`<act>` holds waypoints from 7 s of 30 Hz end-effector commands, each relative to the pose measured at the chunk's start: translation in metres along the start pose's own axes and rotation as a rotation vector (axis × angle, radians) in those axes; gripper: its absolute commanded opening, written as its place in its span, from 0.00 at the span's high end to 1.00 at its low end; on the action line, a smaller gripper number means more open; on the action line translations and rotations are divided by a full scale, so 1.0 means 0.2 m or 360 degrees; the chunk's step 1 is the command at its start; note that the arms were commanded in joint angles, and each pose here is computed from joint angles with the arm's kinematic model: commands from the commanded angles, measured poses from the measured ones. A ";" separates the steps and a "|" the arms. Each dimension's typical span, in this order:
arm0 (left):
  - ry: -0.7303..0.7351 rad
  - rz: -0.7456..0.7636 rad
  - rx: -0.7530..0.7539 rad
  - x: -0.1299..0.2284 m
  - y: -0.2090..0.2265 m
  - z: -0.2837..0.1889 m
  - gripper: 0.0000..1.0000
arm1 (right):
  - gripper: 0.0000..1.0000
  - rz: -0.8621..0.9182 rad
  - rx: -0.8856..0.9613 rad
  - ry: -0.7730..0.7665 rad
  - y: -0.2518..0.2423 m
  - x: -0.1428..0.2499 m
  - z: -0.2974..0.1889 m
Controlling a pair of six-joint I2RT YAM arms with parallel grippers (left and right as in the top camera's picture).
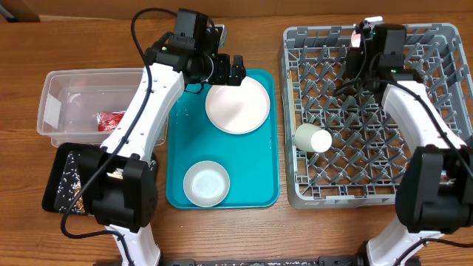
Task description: Sort waste into correct bins and load items into the dishwasher
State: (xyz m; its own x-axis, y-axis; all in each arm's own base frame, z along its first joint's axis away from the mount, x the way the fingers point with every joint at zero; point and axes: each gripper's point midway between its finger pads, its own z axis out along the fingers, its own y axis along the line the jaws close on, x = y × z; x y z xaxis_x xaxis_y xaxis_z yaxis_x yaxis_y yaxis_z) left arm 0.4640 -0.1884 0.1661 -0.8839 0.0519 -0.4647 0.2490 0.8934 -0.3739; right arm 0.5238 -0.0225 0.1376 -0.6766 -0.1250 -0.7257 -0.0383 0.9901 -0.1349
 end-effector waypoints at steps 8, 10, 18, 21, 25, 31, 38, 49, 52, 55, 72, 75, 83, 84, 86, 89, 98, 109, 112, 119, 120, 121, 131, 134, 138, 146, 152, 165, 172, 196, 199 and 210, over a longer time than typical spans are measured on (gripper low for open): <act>-0.0067 0.0067 0.0008 -0.06 -0.05 -0.06 0.00 | 0.57 0.0004 0.0003 -0.0155 -0.01 -0.16 -0.03; -0.0067 0.0067 0.0008 -0.06 -0.05 -0.06 0.00 | 0.57 0.0002 0.0001 -0.0168 -0.01 -0.19 -0.04; -0.0068 0.0067 0.0007 -0.06 -0.04 -0.06 0.00 | 0.63 -0.0001 -0.0007 -0.0127 -0.01 -0.17 -0.04; -0.0067 0.0067 0.0008 -0.06 -0.05 -0.06 0.00 | 0.62 -0.0003 -0.0010 -0.0102 0.00 -0.14 -0.02; -0.0067 0.0067 0.0007 -0.06 -0.04 -0.06 0.00 | 0.62 -0.0040 -0.0035 -0.0044 0.02 -0.08 0.03; -0.0067 0.0067 0.0008 -0.06 -0.05 -0.06 0.00 | 0.62 -0.0039 -0.0034 0.0011 0.02 -0.02 0.06; -0.0067 0.0067 0.0008 -0.06 -0.05 -0.06 0.00 | 0.64 -0.0036 0.0046 -0.0026 -0.03 -0.07 0.02; -0.0067 0.0067 0.0008 -0.06 -0.05 -0.06 0.00 | 0.96 -0.0036 0.0072 -0.0034 -0.05 -0.09 -0.01; -0.0067 0.0067 0.0007 -0.06 -0.04 -0.06 0.00 | 0.96 -0.0034 0.0076 -0.0065 -0.05 -0.13 -0.05; -0.0067 0.0067 0.0007 -0.06 -0.04 -0.06 0.00 | 0.96 -0.0031 0.0083 -0.0113 -0.06 -0.18 -0.13; -0.0067 0.0067 0.0008 -0.06 -0.05 -0.06 0.00 | 0.96 0.0561 -0.1198 -0.0346 0.32 -0.46 -0.95; -0.0067 0.0067 0.0008 -0.06 -0.05 -0.06 0.00 | 0.96 0.0627 -0.1410 -0.0282 0.35 -0.44 -0.96; -0.0067 0.0068 0.0009 -0.06 -0.05 -0.06 0.00 | 0.96 0.0646 -0.1966 -0.0097 0.46 -0.33 -0.86; -0.0067 0.0068 0.0009 -0.06 -0.05 -0.06 0.00 | 0.96 0.0649 -0.2029 -0.0076 0.47 -0.31 -0.84; -0.0067 0.0068 0.0008 -0.06 -0.05 -0.06 0.00 | 0.96 0.0668 -0.2092 -0.0041 0.48 -0.28 -0.78; -0.0067 0.0068 0.0008 -0.06 -0.05 -0.06 0.00 | 0.96 0.0696 -0.2113 -0.0004 0.49 -0.24 -0.70; -0.0067 0.0068 0.0008 -0.06 -0.05 -0.06 0.00 | 0.96 0.0722 -0.2111 0.0026 0.49 -0.19 -0.55; -0.0067 0.0068 0.0008 -0.06 -0.05 -0.06 0.00 | 0.96 0.0798 -0.2048 0.0047 0.42 -0.12 -0.41; -0.0067 0.0068 0.0009 -0.06 -0.05 -0.06 0.00 | 0.96 0.0812 -0.2031 0.0032 0.38 -0.12 -0.40; -0.0067 0.0068 0.0008 -0.06 -0.05 -0.06 0.00 | 0.87 0.0843 -0.1967 0.0029 0.34 -0.11 -0.37; -0.0067 0.0068 0.0008 -0.06 -0.05 -0.06 0.00 | 0.85 0.0846 -0.1950 0.0027 0.33 -0.11 -0.37; -0.0067 0.0068 0.0009 -0.06 -0.05 -0.06 0.00 | 0.83 0.0850 -0.1933 0.0025 0.33 -0.11 -0.36; -0.0067 0.0068 0.0009 -0.06 -0.05 -0.06 0.00 | 0.72 0.0934 -0.1803 -0.0037 0.12 -0.09 -0.32; -0.0067 0.0068 0.0008 -0.06 -0.05 -0.06 0.00 | 0.66 0.0966 -0.1767 -0.0061 0.05 -0.08 -0.31; -0.0067 0.0068 0.0009 -0.06 -0.05 -0.06 0.00 | 0.62 0.1026 -0.1663 -0.0099 -0.09 -0.06 -0.29; -0.0067 0.0068 0.0008 -0.06 -0.05 -0.06 0.00 | 0.62 0.1154 -0.1555 -0.0035 -0.19 0.01 -0.26; -0.0067 0.0068 0.0008 -0.06 -0.05 -0.06 0.00 | 0.62 0.1214 -0.1487 0.0076 -0.15 0.07 -0.22; -0.0067 0.0068 0.0009 -0.06 -0.05 -0.06 0.00 | 0.62 0.0808 -0.1345 0.0105 0.29 -0.11 -0.39; -0.0067 0.0068 0.0008 -0.06 -0.05 -0.06 0.00 | 0.56 0.0477 -0.0941 0.0347 0.59 0.04 -0.51; -0.0670 -0.0741 -0.0519 -0.05 0.79 -1.29 0.00 | 0.55 -0.0515 -0.1237 0.0668 1.79 0.61 -1.10; -0.0669 -0.0920 -0.0621 0.10 0.94 -1.44 0.00 | 0.55 -0.0643 -0.1161 0.0577 1.87 0.65 -1.13; -0.0577 -0.1157 -0.0708 0.29 1.10 -1.51 0.00 | 0.56 -0.0936 -0.1126 0.0422 2.19 0.86 -1.21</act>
State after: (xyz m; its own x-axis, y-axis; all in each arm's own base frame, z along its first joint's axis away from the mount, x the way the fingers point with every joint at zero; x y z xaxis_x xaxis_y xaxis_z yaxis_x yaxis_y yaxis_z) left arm 0.3467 0.1463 0.2979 -0.5726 -0.6582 -0.4889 -0.5585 0.7496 -0.3552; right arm 0.2169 0.3958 0.1322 -0.5756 -0.6538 -0.4912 -0.7898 0.6001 0.1268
